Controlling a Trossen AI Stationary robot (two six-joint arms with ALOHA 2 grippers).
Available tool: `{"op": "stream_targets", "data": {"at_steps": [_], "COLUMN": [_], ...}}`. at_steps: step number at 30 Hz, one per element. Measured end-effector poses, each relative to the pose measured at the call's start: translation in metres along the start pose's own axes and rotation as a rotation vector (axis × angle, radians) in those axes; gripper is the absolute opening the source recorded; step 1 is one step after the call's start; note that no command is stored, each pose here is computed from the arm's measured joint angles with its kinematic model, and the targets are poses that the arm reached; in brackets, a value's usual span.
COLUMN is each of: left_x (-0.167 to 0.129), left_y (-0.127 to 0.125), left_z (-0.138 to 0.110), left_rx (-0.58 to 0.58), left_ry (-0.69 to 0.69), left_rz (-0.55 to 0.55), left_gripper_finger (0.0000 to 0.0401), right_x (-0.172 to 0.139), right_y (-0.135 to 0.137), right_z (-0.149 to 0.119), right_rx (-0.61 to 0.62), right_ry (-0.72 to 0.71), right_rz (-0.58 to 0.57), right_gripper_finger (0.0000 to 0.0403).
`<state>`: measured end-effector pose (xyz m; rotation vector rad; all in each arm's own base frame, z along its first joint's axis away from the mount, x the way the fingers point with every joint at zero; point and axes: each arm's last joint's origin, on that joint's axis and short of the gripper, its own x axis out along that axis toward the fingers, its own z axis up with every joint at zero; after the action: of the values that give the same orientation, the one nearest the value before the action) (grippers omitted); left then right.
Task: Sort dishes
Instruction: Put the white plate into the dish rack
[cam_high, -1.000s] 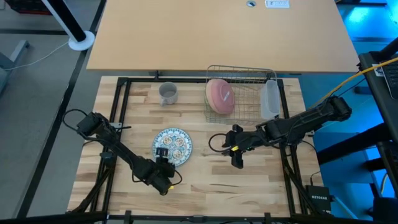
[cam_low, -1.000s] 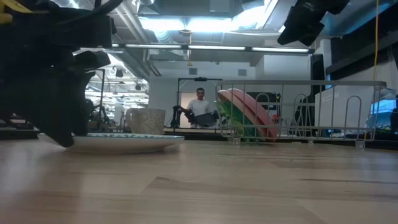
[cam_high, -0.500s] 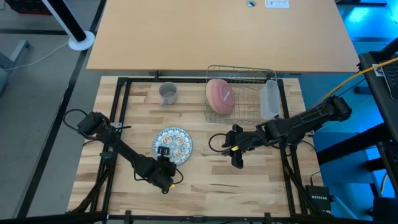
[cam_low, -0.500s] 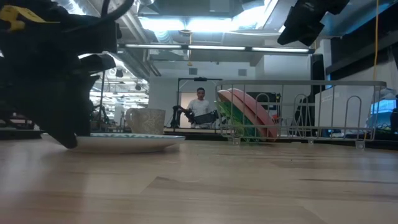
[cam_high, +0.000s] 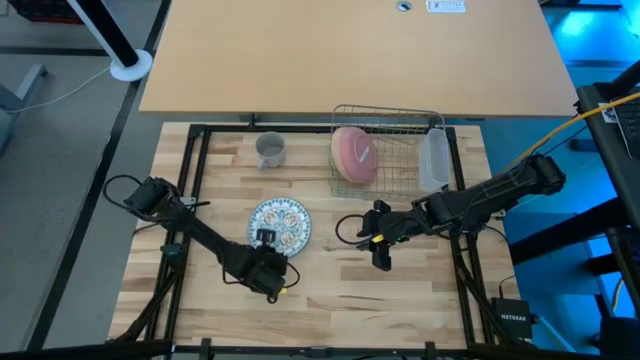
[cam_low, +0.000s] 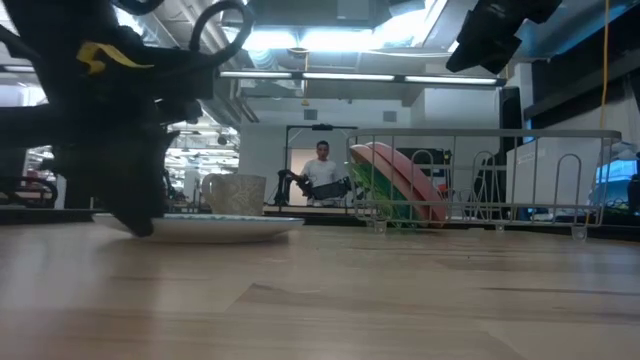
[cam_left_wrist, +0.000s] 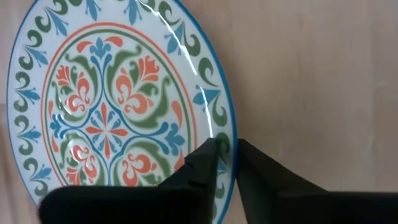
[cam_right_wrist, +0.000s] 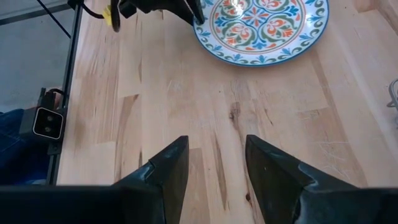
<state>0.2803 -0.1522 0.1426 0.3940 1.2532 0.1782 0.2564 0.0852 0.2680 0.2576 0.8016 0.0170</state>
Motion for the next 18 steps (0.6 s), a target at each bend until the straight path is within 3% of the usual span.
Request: {"op": "stream_targets", "data": {"at_steps": [5, 18], "left_x": [0.002, -0.01], "left_y": [0.004, 0.003], "left_z": [0.001, 0.009], "left_rx": [-0.012, -0.091], "left_ry": [0.002, -0.027], "left_rz": [0.014, -0.019], "left_gripper_finger": [0.0008, 0.0002], "right_x": [0.0, 0.0], "right_y": [0.0, 0.002], "right_z": [0.0, 0.004], "right_rx": [0.0, 0.006], "right_ry": [0.0, -0.045], "right_rz": [0.0, 0.023], "right_gripper_finger": [0.0163, 0.0163]}}
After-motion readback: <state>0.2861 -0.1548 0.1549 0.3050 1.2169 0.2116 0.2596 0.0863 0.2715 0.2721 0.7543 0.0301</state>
